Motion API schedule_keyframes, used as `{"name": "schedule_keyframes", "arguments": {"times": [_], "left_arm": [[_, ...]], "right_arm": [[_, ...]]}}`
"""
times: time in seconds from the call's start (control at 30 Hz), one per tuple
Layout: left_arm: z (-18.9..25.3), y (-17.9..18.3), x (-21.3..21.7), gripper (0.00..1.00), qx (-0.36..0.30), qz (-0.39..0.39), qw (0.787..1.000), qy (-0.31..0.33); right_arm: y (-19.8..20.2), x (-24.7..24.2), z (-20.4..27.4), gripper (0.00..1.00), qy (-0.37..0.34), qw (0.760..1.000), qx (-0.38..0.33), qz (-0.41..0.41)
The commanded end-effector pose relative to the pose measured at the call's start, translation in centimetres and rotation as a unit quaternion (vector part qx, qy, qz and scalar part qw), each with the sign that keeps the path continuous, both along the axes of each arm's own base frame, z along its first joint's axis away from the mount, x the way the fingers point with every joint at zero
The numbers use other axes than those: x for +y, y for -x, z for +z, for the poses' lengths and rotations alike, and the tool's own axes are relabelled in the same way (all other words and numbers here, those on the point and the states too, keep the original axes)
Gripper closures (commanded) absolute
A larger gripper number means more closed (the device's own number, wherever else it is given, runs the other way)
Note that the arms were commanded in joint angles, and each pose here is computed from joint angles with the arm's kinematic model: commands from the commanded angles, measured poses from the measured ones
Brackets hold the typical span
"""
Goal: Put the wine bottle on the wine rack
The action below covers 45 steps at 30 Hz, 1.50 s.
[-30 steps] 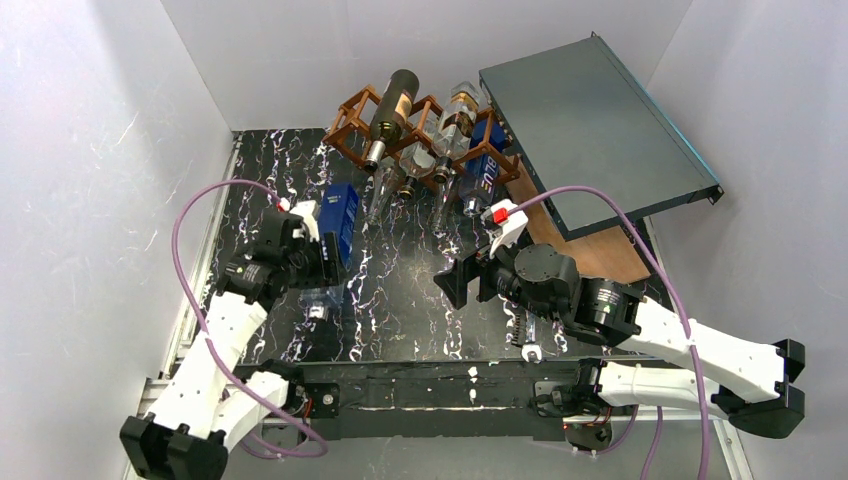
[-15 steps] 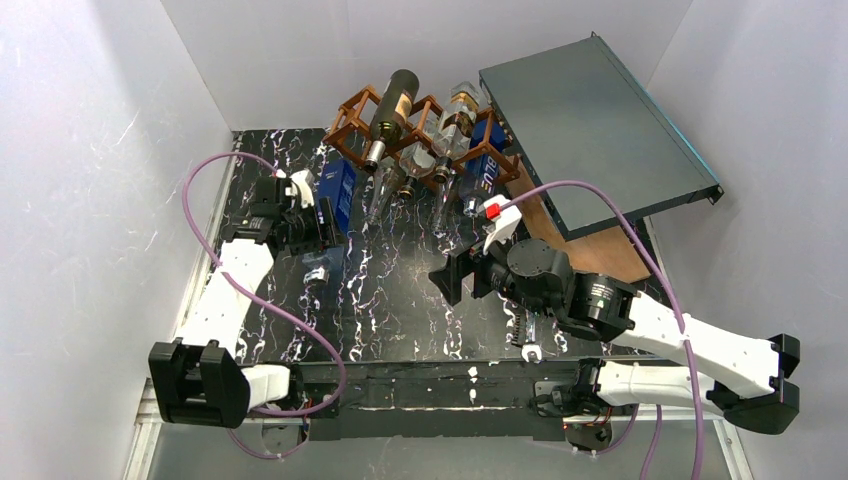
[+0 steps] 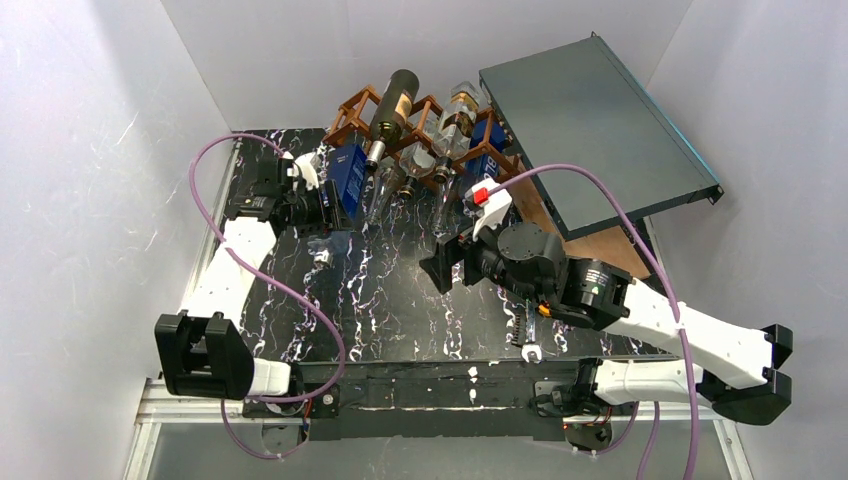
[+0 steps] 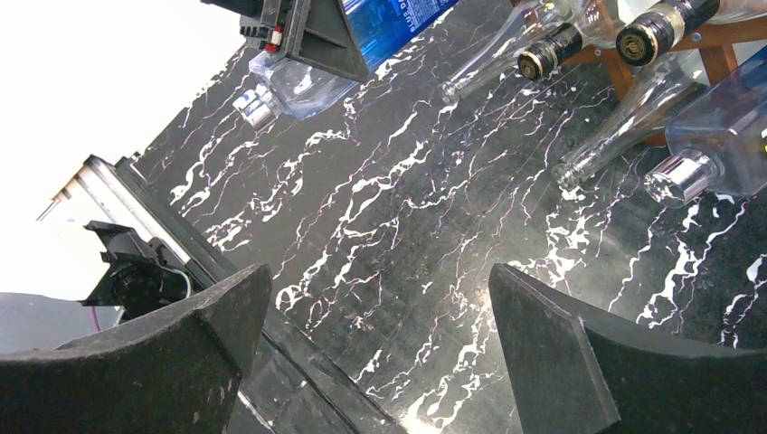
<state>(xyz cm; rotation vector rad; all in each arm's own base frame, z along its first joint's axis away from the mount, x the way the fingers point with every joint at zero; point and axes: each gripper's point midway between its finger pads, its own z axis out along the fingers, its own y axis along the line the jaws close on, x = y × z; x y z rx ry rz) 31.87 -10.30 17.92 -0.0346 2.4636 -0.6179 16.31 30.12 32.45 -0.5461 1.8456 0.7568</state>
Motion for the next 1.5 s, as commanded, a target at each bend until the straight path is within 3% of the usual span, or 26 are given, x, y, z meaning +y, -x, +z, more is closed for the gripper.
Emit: {"name": "schedule_keyframes", "arguments": {"times": [0.0,0.63,1.47], "left_arm": [[6.8,-3.2,-0.8,1.00,-0.128,-0.032,0.991,0.025],[7.2,-6.5,-2.1,1.00,-0.118,-0.054,0.985,0.115],[7.1,-10.2,-2.8,1.00,-0.122,-0.073,0.979,0.147]], "right_arm": [[-0.4,0.1,3.0,0.00,-0.014,1.000,-0.028,-0.004],[-1.1,1.2,3.9,0.00,0.003,0.999,-0.042,-0.003],[-3.6,2.0,4.5,0.00,0.023,0.998,-0.061,-0.015]]}}
